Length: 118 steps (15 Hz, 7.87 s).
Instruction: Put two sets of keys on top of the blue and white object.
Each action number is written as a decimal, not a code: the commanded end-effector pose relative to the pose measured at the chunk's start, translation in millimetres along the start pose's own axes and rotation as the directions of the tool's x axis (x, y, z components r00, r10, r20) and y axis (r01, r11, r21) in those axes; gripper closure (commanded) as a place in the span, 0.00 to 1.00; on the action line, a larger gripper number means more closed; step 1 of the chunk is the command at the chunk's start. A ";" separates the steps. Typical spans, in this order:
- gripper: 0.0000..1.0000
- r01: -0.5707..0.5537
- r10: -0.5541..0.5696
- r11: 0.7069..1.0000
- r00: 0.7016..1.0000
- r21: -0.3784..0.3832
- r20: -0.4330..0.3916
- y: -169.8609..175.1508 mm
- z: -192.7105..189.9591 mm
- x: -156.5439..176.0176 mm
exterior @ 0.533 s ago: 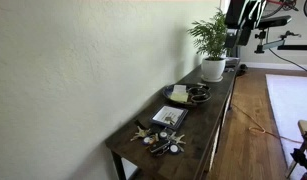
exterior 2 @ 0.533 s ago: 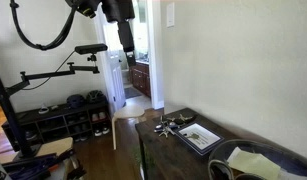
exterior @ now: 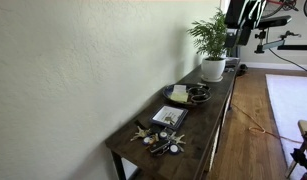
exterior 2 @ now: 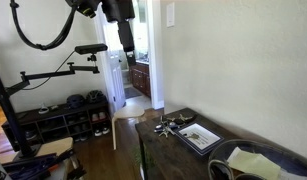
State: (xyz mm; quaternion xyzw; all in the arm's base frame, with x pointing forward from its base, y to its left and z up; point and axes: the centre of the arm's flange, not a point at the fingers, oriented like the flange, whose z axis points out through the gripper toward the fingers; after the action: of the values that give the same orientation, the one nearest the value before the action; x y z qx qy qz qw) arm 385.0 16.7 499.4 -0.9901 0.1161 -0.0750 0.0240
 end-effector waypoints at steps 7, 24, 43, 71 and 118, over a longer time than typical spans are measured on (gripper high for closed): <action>0.00 0.014 -0.014 1.000 1.000 -0.006 0.001 -4.6 7.0 3.2; 0.00 0.060 -0.059 0.998 0.998 -0.020 0.020 -28.4 70.9 27.2; 0.00 0.120 -0.120 0.993 0.989 0.006 0.091 -66.8 150.6 61.2; 0.00 0.233 -0.231 0.972 0.963 0.002 0.135 -73.9 254.6 104.6; 0.59 0.745 -0.767 0.639 0.598 0.192 0.233 -131.2 339.8 137.4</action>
State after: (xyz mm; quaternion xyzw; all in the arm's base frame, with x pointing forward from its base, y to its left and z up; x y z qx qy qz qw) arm 595.0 122.6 193.7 -0.9481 -0.3096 0.0575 0.0435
